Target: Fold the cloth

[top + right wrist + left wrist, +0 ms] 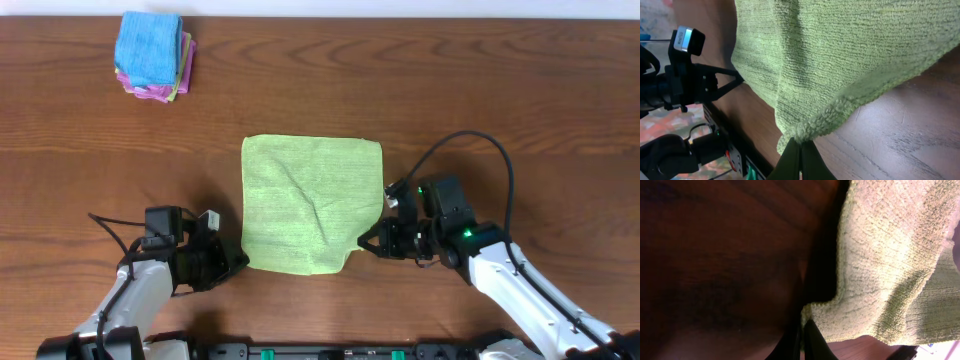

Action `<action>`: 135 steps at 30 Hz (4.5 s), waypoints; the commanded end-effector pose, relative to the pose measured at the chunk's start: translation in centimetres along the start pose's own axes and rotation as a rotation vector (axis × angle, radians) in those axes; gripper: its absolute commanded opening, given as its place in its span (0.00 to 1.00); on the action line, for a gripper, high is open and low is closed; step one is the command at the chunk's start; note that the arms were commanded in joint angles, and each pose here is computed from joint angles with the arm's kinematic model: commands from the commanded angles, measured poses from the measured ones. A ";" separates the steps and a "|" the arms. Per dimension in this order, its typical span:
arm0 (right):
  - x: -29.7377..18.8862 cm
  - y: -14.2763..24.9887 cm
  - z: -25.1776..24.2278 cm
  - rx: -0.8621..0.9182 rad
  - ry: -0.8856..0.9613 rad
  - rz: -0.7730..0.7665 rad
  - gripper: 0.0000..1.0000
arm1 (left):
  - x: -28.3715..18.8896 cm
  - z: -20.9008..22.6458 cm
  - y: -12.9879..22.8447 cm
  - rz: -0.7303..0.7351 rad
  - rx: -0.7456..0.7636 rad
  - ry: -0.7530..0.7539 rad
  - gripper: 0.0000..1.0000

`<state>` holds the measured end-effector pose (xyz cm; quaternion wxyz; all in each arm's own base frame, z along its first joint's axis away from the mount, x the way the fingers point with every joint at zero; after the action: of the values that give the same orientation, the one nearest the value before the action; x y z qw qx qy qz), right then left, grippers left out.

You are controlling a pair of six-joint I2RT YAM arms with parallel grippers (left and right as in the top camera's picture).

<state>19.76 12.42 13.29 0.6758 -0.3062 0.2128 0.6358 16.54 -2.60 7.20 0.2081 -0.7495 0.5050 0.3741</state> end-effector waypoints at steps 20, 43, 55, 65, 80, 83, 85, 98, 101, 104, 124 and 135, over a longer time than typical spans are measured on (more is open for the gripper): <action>-1.1 -2.5 -0.1 0.012 0.033 -0.176 0.02 | -5.8 -9.2 -8.4 -0.258 0.137 0.227 0.06; -1.9 -12.4 -2.2 0.100 0.158 -0.456 0.01 | -0.8 -11.2 -16.8 -0.296 0.143 0.335 0.06; -0.9 -20.2 -3.6 0.065 0.092 -0.436 0.02 | 0.1 -14.6 -22.9 -0.339 0.149 0.303 0.06; -0.1 -18.6 -4.0 0.114 0.086 -0.294 0.01 | 0.3 -13.2 -22.1 -0.283 0.120 0.229 0.06; 0.5 -15.6 -4.7 0.175 0.124 -0.109 0.01 | -0.4 -10.1 -20.3 -0.178 0.087 0.079 0.05; 0.5 -15.4 -4.7 0.183 0.127 -0.099 0.02 | -0.3 -9.8 -20.0 -0.160 0.076 0.051 0.06; 0.5 -15.4 -4.7 0.188 0.129 -0.094 0.02 | -0.2 -9.5 -19.6 -0.135 0.073 0.036 0.06; -0.1 -15.8 -4.6 0.164 0.126 -0.114 0.67 | -0.7 -9.4 -19.3 -0.134 0.062 -0.009 0.78; -1.5 -16.6 -3.7 0.116 0.118 -0.158 0.71 | -1.9 -10.5 -19.5 -0.169 0.094 0.011 0.80; -3.4 -17.6 -2.0 0.049 0.108 -0.225 0.28 | -3.8 -12.3 -19.3 -0.219 0.193 0.046 0.68; 1.7 -17.4 -1.4 -0.068 0.573 -0.242 0.02 | 3.6 -16.6 -18.0 -0.444 0.545 -0.448 0.06; 5.0 -16.9 -3.9 -0.046 0.599 -0.154 0.01 | 7.9 -13.9 -18.4 -0.342 0.515 -0.472 0.06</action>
<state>37.57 12.90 10.73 0.6372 -0.5052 0.3576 0.4591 39.81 -9.42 9.84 0.5592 -0.6497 0.3788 0.3490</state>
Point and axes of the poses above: each gripper's point midway between its finger pads, its own x axis out along the fingers, its own z axis along the line the jaws close on, y = z × x, the point moved 10 cm from there along -x, back along the fingers, and after that the axes turned 3 degrees about -x, right-handed, at the moved point
